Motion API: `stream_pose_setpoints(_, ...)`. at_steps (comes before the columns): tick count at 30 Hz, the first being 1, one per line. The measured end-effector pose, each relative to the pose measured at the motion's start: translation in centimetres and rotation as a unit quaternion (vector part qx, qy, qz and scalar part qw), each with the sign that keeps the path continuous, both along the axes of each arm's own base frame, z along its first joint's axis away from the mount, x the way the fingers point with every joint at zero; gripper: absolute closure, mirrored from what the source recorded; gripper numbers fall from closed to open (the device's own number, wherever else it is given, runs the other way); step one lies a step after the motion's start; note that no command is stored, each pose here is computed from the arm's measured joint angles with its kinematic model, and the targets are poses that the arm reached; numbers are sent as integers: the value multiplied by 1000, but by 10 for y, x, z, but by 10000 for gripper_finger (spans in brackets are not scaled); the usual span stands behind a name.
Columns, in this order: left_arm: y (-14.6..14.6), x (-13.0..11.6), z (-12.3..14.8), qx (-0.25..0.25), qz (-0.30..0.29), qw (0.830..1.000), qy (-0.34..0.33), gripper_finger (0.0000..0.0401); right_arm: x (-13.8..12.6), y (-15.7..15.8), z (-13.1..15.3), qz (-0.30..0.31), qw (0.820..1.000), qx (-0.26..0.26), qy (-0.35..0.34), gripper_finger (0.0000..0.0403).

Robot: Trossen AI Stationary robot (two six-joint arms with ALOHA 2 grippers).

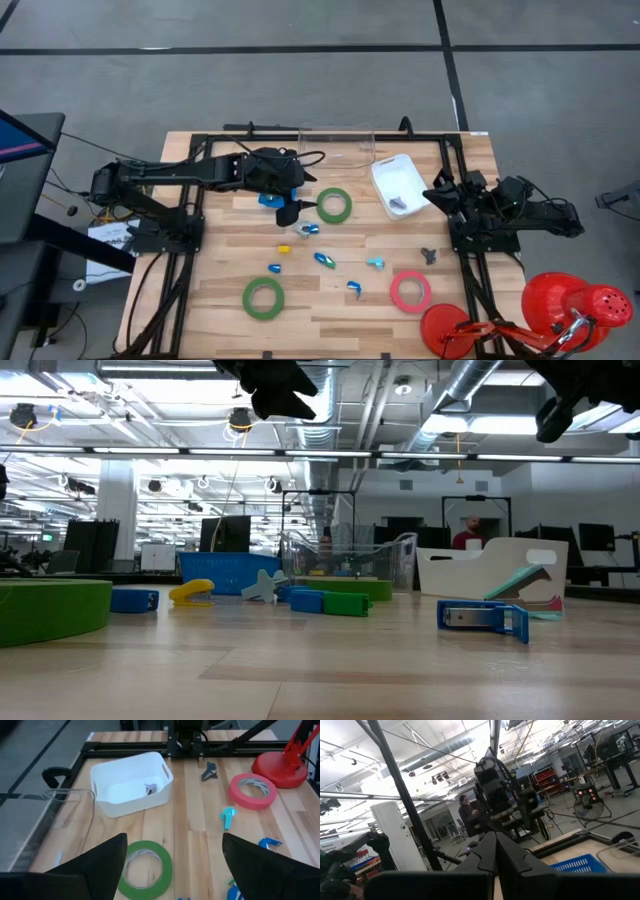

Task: Pick and place Stapler, Stapler remover, tape
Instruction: Put the top green tape into the transparent bin

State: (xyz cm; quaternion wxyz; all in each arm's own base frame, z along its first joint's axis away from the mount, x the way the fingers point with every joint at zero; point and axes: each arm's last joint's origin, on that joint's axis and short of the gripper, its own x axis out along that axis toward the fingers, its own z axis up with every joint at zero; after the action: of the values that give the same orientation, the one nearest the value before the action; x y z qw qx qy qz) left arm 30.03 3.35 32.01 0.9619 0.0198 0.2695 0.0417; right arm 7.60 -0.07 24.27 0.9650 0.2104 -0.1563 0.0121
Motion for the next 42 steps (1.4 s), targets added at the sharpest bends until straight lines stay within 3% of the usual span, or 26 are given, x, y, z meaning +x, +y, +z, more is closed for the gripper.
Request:
stream_pose_setpoints(8, 2, 14, -2, 20, -3, 999, 31, 91, 0, 0, -1, 0, 1000, 0, 5, 402)
stream_pose_setpoints(16, -6, 57, -45, 47, -49, 993, 101, 100, 0, 0, -2, 0, 1000, 0, 8, 402)
stream_pose_setpoints(21, -4, 75, -71, 52, -48, 988, 137, 100, 1, 0, -3, 0, 1000, 0, 14, 402)
stream_pose_setpoints(29, -1, 88, -101, 92, -75, 977, 175, 100, 1, 0, -3, 0, 1000, 0, 15, 402)
stream_pose_setpoints(42, 3, 104, -141, 86, -78, 973, 198, 100, 2, 0, -6, 0, 1000, 0, 31, 402)
